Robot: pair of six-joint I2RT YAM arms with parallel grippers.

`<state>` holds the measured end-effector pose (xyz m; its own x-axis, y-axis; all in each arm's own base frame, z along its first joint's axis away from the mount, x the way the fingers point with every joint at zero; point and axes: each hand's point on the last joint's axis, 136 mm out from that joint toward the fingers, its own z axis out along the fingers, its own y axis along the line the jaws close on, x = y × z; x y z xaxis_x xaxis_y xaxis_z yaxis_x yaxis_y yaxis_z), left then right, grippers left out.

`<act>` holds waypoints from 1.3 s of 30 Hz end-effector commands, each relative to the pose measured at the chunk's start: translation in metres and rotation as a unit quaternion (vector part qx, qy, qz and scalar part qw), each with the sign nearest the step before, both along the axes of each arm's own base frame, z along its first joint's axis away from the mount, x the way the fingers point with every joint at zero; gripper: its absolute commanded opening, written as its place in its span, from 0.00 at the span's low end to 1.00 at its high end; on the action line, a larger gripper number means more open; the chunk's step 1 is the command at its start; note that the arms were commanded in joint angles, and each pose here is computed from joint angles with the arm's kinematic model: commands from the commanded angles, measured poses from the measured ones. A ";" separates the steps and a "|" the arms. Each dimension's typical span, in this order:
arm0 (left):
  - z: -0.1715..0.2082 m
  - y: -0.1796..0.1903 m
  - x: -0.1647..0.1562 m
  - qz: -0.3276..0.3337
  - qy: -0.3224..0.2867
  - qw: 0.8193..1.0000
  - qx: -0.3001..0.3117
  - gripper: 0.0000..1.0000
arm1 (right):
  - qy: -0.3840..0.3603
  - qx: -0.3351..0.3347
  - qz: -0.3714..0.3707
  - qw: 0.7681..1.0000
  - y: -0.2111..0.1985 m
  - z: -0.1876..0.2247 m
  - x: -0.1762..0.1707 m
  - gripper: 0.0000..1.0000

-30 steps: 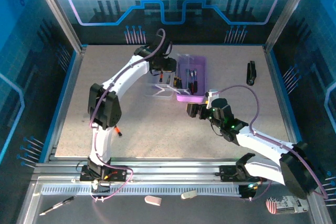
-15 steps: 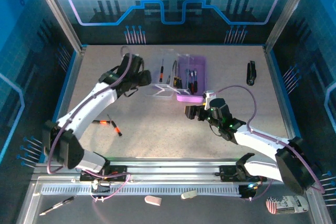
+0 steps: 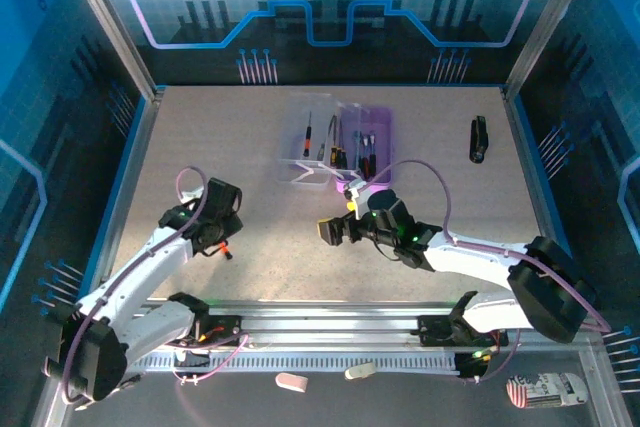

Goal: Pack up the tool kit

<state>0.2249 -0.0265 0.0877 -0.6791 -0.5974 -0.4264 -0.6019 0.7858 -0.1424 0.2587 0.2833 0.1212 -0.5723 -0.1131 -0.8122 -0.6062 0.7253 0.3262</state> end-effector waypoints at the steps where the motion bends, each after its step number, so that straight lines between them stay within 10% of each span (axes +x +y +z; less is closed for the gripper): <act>1: -0.015 0.011 -0.015 0.044 0.041 0.998 0.014 0.52 | -0.025 0.000 -0.001 1.000 0.004 0.012 0.006 1.00; 39: -0.078 0.017 -0.002 0.085 0.076 0.992 -0.045 0.37 | -0.034 -0.013 -0.028 0.999 -0.008 0.012 0.012 1.00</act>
